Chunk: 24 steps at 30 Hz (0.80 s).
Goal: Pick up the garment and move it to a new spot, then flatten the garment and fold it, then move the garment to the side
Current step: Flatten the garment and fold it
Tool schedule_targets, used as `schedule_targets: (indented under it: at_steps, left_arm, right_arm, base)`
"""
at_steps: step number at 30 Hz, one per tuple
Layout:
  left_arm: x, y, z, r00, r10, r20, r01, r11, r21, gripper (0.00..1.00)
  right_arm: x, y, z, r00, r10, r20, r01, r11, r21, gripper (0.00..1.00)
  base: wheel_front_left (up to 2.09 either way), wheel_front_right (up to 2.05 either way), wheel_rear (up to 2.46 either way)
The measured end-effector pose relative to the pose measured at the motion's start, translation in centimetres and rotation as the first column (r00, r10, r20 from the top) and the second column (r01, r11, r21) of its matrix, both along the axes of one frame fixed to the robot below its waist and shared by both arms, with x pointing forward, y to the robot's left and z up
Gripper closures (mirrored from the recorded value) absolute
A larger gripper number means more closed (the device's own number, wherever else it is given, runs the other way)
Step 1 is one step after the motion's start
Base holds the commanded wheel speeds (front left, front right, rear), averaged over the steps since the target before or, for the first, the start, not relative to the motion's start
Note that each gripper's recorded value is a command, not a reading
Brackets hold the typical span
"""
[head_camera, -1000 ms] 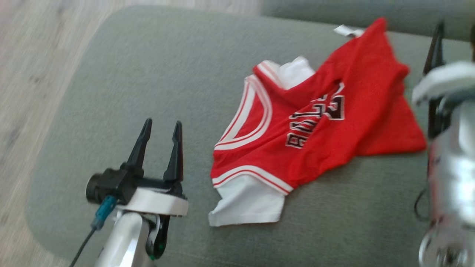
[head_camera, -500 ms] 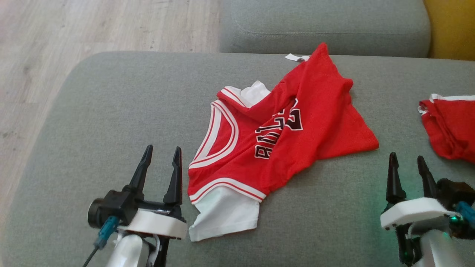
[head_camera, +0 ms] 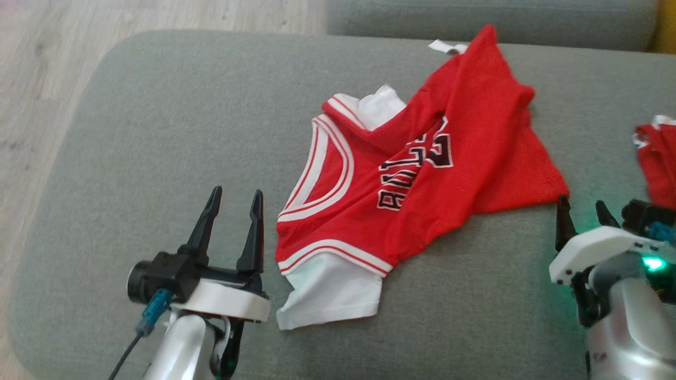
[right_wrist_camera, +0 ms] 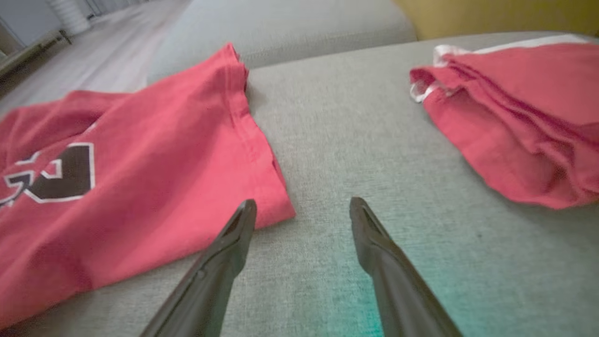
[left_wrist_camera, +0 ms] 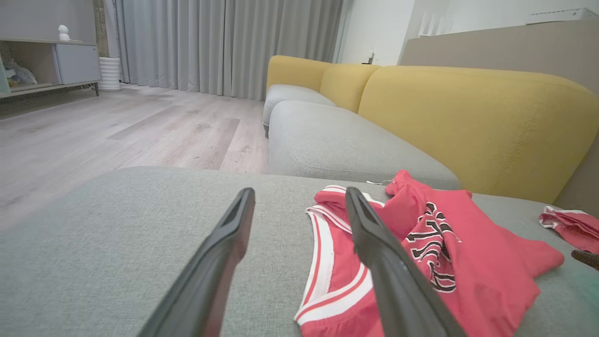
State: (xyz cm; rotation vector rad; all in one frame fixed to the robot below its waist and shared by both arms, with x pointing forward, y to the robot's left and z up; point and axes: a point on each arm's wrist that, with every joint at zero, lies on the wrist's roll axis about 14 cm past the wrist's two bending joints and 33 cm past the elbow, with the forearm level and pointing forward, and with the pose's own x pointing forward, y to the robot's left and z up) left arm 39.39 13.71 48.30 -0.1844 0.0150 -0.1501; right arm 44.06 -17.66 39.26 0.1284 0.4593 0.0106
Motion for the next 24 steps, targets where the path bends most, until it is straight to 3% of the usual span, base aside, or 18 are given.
schedule_targets:
  at_steps: [5, 10, 11, 12, 18, 24]
  left_arm:
    - [0.2, 1.1, -0.7, 1.0, 0.024, -0.019, -0.024, 1.0, 0.007, 0.0]
    - [0.3, 1.9, -1.1, 0.998, 0.048, -0.034, -0.047, 0.999, 0.013, 0.0]
    - [0.2, 2.0, -1.2, 0.998, 0.051, -0.036, -0.05, 0.999, 0.014, 0.0]
    - [0.2, 2.1, -1.2, 0.998, 0.052, -0.037, -0.052, 0.999, 0.014, 0.0]
    - [0.3, 1.8, -0.9, 0.999, 0.046, -0.028, -0.046, 0.999, 0.011, 0.0]
    - [0.4, 0.8, 0.4, 1.0, 0.019, 0.009, -0.019, 1.0, 0.003, 0.0]
  right_arm:
    - [1.2, 1.1, -2.5, 0.995, 0.015, -0.096, -0.015, 1.0, -0.001, 0.0]
    - [3.1, 2.4, -2.9, 0.993, 0.05, -0.106, -0.052, 0.999, -0.016, 0.0]
    - [3.4, 2.6, -2.9, 0.992, 0.057, -0.108, -0.06, 0.998, -0.022, 0.64]
    - [3.5, 2.7, -2.9, 0.992, 0.062, -0.112, -0.066, 0.997, -0.028, 1.0]
    - [3.1, 2.0, -2.4, 0.996, 0.053, -0.076, -0.057, 0.997, -0.056, 1.0]
    - [0.7, -1.5, -1.7, 0.998, -0.043, -0.041, 0.04, 0.997, -0.071, 1.0]
  base:
    - [0.0, 0.0, 0.0]
    - [0.0, 0.0, 0.0]
    - [0.0, 0.0, 0.0]
    - [0.0, 0.0, 0.0]
    - [0.0, 0.0, 0.0]
    - [0.0, 0.0, 0.0]
